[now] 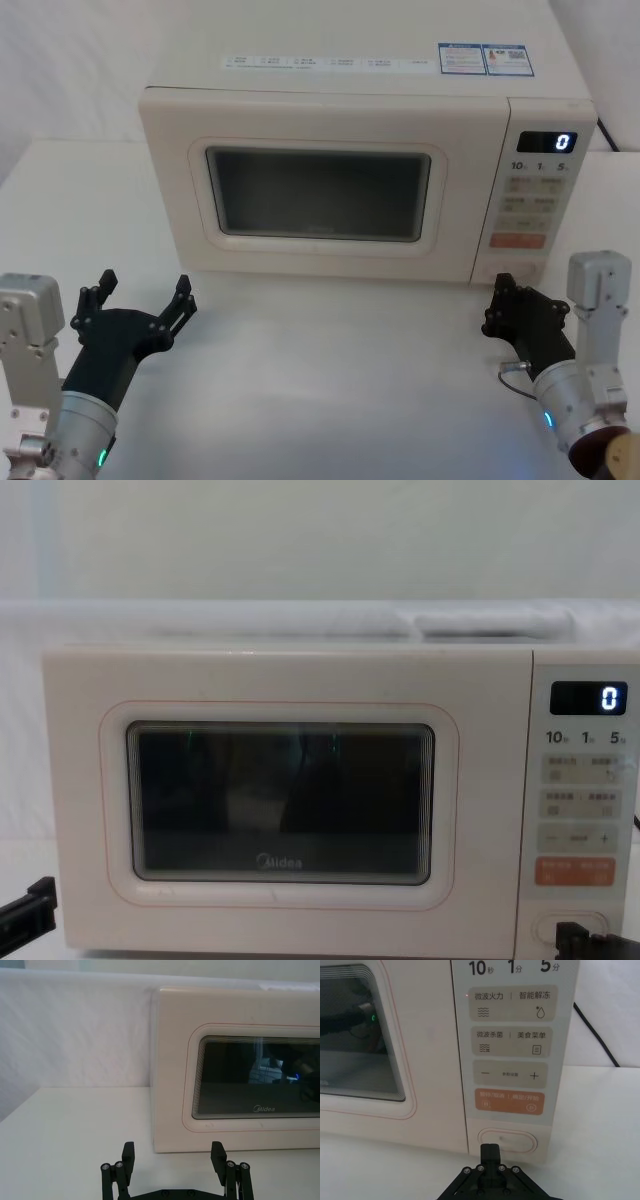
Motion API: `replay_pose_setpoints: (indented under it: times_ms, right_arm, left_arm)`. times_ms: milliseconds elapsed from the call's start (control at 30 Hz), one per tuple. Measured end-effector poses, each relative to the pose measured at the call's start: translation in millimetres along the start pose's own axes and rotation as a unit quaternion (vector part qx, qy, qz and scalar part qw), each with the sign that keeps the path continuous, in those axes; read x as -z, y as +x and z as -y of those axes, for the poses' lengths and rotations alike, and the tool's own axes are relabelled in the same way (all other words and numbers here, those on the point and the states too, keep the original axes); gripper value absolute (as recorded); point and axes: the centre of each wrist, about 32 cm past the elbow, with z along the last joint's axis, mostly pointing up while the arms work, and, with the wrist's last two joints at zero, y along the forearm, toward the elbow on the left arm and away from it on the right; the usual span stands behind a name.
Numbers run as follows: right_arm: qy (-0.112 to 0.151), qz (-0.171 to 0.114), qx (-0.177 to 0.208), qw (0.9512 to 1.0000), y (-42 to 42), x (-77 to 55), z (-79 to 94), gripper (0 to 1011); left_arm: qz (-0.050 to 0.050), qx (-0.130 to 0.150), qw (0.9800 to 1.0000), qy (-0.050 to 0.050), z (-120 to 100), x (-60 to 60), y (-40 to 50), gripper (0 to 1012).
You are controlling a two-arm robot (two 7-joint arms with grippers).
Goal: Press the button to open the microwave door with one hand; close the microwave door with the other hand.
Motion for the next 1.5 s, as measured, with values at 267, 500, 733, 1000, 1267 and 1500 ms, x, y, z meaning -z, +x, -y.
replay_pose_setpoints:
  times_ms: [267,500,733,1000,1267,1500]
  right_arm:
    - [0.001,0.001,0.006,1.0000,2.0,2.1,-10.9,0]
    - [-0.001,0.000,0.012,0.9999,4.7,3.0,-17.7,0]
    - [-0.003,-0.001,0.018,0.9998,7.5,5.2,-21.6,0]
    - [-0.004,-0.004,0.027,0.9996,9.0,7.3,-24.6,0]
    - [-0.004,-0.006,0.030,0.9995,9.0,7.2,-27.1,0]
    - [-0.003,-0.007,0.028,0.9996,8.5,6.5,-30.1,0]
  left_arm:
    - [0.000,0.000,1.0000,0.000,0,0.0,0.0,1001]
    - [0.000,0.000,1.0000,0.000,0,0.0,0.0,1001]
    - [0.000,0.000,1.0000,0.000,0,0.0,0.0,1001]
    - [0.000,0.000,1.0000,0.000,0,0.0,0.0,1001]
    - [0.000,0.000,1.0000,0.000,0,0.0,0.0,1001]
    - [0.000,0.000,1.0000,0.000,0,0.0,0.0,1001]
